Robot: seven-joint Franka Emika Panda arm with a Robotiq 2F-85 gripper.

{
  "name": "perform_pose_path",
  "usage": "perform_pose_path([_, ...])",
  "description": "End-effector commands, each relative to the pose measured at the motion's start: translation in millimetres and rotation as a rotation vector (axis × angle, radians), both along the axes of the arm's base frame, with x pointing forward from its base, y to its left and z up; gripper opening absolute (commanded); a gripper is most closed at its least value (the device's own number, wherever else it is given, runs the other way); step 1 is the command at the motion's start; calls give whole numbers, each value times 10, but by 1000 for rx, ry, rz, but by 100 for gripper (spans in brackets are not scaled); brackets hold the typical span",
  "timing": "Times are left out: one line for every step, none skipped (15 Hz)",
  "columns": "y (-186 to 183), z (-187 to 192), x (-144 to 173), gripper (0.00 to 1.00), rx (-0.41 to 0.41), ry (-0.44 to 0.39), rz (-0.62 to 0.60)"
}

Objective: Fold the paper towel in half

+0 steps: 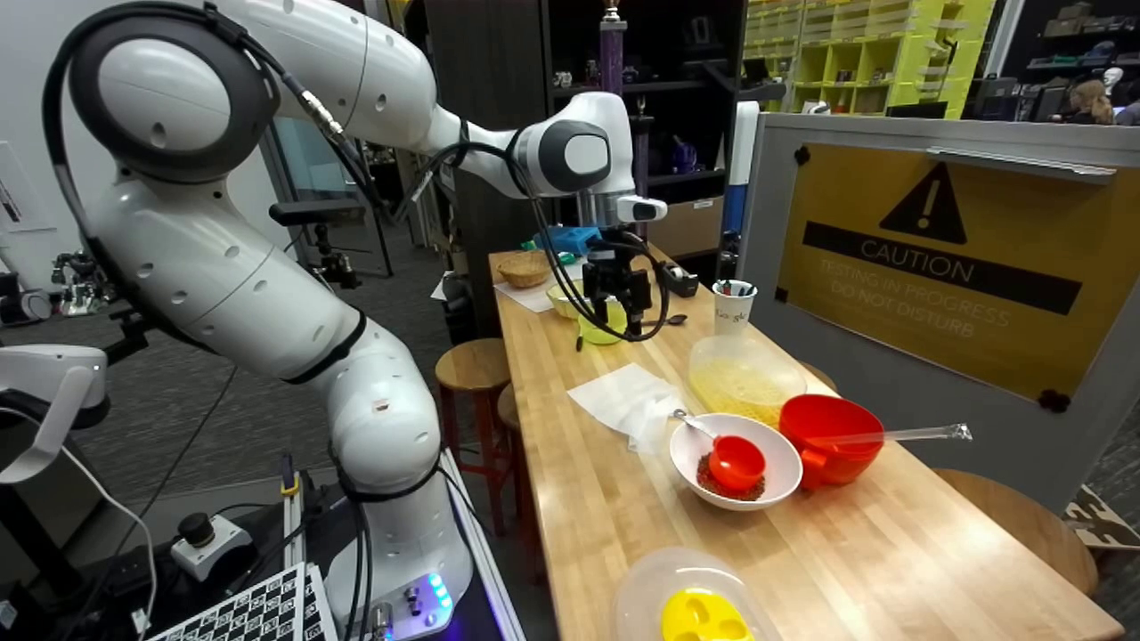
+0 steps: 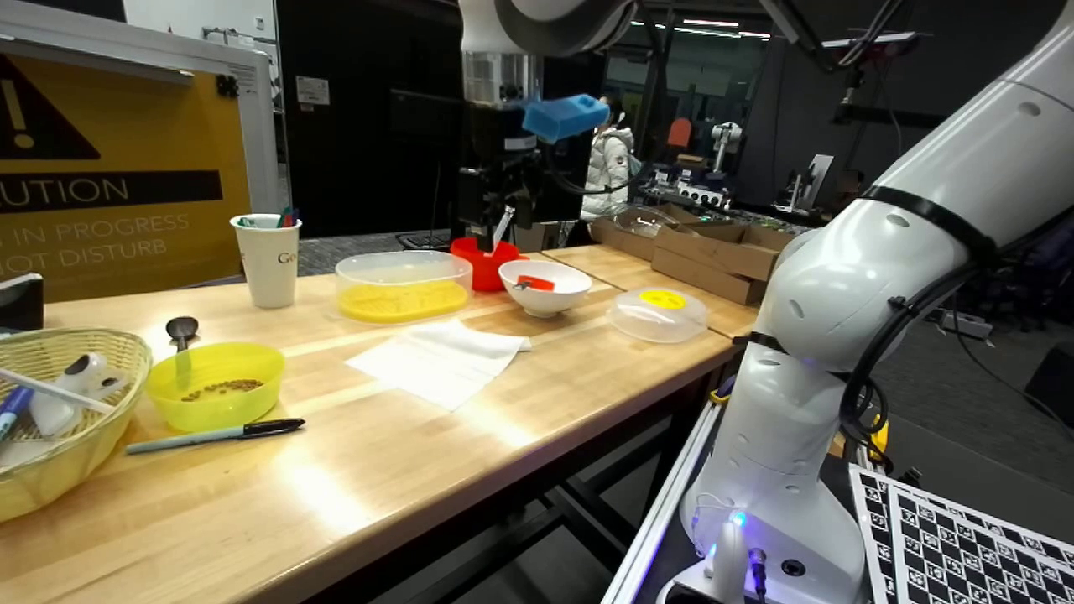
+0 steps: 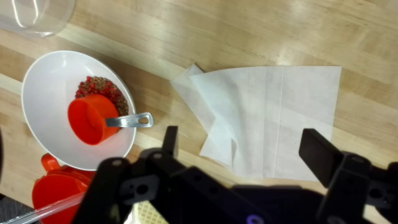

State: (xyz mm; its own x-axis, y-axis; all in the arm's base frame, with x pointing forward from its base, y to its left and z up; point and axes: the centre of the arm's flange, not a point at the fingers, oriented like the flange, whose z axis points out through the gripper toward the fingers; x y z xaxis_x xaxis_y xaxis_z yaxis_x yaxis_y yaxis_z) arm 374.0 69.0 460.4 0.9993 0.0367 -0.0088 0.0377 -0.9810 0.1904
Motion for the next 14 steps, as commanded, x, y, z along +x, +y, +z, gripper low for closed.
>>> perform_pose_path([0,0,0,100,0,0,0])
perform_pose_path([0,0,0,100,0,0,0])
perform_pose_path([0,0,0,100,0,0,0])
perform_pose_path([0,0,0,100,0,0,0])
perform_pose_path([0,-2,3,100,16,-15,10])
perform_pose_path([3,2,7,100,16,-19,7])
perform_pose_path([8,3,19,100,23,-25,10])
perform_pose_path([13,10,30,100,28,-31,12])
perform_pose_path([17,12,45,100,33,-39,13])
perform_pose_path([17,18,55,100,36,-44,12])
perform_pose_path([23,21,66,100,36,-52,13])
perform_pose_path([34,26,72,100,36,-59,16])
perform_pose_path([48,30,73,100,34,-64,19])
perform_pose_path([68,29,74,100,31,-69,25])
